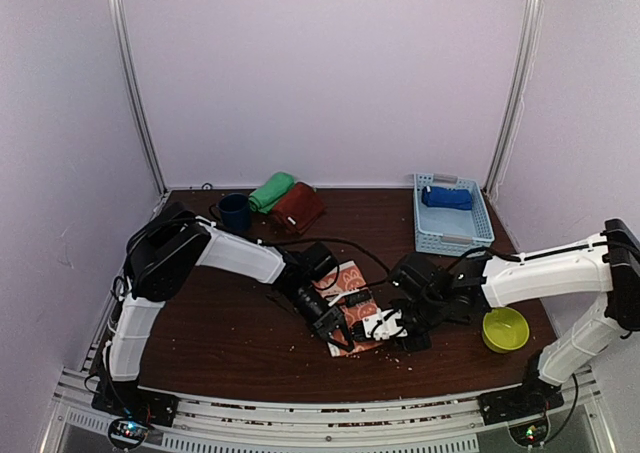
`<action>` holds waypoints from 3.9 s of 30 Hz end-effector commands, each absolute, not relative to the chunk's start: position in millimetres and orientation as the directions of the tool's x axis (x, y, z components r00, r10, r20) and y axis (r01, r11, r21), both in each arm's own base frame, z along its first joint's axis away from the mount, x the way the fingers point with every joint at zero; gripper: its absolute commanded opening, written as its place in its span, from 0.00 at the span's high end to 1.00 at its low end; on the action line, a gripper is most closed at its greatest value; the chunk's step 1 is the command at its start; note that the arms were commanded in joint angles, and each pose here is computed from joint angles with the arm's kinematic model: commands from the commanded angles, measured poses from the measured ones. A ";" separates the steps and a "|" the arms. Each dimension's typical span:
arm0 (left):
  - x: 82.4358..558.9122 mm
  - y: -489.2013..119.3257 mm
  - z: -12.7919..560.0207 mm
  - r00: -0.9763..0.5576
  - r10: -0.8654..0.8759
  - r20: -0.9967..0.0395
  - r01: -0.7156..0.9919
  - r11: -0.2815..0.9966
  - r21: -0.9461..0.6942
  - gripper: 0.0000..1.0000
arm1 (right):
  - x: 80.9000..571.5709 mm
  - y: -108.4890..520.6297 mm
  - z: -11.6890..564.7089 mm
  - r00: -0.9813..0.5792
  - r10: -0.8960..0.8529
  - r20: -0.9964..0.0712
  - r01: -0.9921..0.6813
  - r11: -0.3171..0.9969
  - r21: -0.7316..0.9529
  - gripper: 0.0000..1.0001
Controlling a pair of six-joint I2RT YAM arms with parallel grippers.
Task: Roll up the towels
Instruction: Roll the towel at the center of the board.
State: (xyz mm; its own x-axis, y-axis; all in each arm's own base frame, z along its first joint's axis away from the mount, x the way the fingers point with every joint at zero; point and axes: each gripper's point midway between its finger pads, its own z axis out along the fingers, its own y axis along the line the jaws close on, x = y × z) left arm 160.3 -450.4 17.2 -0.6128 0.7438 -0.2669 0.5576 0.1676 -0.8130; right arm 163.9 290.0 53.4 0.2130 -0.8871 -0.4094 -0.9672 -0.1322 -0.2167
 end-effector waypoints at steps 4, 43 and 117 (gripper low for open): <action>151.6 -424.6 -24.3 -0.642 0.758 -0.118 0.501 0.298 -0.813 1.00 | 165.9 306.2 72.1 0.270 -0.857 -0.439 -0.946 -0.151 -0.287 0.78; 216.3 -384.7 36.2 -0.733 0.605 -0.313 0.612 0.383 -0.692 0.72 | 173.7 297.1 -1.8 0.265 -0.931 -0.253 -0.954 -0.215 -0.209 0.87; 157.6 -442.5 27.5 -0.005 0.841 -0.540 0.969 0.137 0.204 1.00 | 286.4 323.8 28.4 -0.460 -0.846 -0.269 -0.848 0.328 0.417 0.76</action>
State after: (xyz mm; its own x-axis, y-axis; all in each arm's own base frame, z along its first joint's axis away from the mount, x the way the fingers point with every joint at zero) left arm 167.8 -454.2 25.3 0.0570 0.8457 -0.5306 0.9555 0.1079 0.2747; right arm 278.6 307.7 50.7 -0.4635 -0.8345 -0.2980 -0.8283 0.2884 0.4804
